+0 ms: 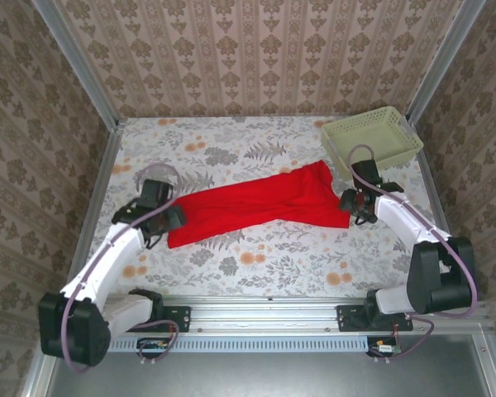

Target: Fold the inside-out t-shirt

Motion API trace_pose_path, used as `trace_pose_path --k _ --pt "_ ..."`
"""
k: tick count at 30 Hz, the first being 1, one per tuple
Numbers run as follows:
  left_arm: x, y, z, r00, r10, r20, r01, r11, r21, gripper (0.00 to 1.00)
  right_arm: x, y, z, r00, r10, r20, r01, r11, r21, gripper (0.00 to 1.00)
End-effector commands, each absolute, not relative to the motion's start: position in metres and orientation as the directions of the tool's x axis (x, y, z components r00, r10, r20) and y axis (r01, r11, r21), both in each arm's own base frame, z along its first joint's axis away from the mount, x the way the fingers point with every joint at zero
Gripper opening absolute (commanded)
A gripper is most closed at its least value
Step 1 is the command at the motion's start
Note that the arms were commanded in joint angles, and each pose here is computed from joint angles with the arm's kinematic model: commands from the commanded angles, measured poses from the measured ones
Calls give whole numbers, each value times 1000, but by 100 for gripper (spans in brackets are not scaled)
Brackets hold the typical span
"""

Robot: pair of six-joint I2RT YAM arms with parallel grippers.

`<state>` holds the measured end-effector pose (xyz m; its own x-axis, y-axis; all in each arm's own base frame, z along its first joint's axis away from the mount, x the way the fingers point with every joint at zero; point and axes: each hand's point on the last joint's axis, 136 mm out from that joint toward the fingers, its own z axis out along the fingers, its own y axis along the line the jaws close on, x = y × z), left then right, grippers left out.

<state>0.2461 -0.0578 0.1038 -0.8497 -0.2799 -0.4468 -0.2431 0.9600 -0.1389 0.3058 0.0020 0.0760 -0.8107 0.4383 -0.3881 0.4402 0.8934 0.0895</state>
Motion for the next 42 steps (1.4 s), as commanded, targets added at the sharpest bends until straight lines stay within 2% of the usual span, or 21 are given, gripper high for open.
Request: trace_pose_path --k 1,5,15,18,20,21,23,25,26,33,42 --pt "214 -63 71 -883 -313 -349 -295 950 -106 71 298 20 65 -828 453 -331 416 892 179 68" --pt "205 -57 47 -878 -340 -338 -341 938 -59 71 296 26 45 -837 468 -285 426 883 199 71" --pt "229 -43 22 -856 -416 -306 -418 906 -61 64 306 41 9 -846 498 -190 459 862 215 73" --pt "234 -38 19 -850 -437 -294 -439 896 -62 57 313 45 10 -846 496 -196 454 863 223 63" --pt "237 -38 19 -845 -448 -292 -447 891 -77 55 317 46 11 -850 489 -198 447 867 220 51" --pt "239 -36 20 -840 -454 -296 -453 888 -77 54 318 47 11 -851 488 -196 447 867 219 44" --pt "242 -33 20 -832 -469 -296 -467 880 -82 49 318 43 10 -848 489 -203 452 869 200 19" --pt "243 -29 20 -826 -482 -292 -480 873 -84 43 318 35 14 -839 493 -229 465 869 168 3" --pt "243 -29 20 -824 -487 -289 -483 871 -89 40 318 30 17 -834 494 -245 470 869 153 0" --pt "237 -22 20 -817 -496 -295 -505 862 -53 22 328 -6 61 -778 490 -393 505 860 73 0" --pt "228 -15 31 -800 -500 -332 -523 852 -24 22 345 -19 86 -740 499 -451 527 847 72 0"
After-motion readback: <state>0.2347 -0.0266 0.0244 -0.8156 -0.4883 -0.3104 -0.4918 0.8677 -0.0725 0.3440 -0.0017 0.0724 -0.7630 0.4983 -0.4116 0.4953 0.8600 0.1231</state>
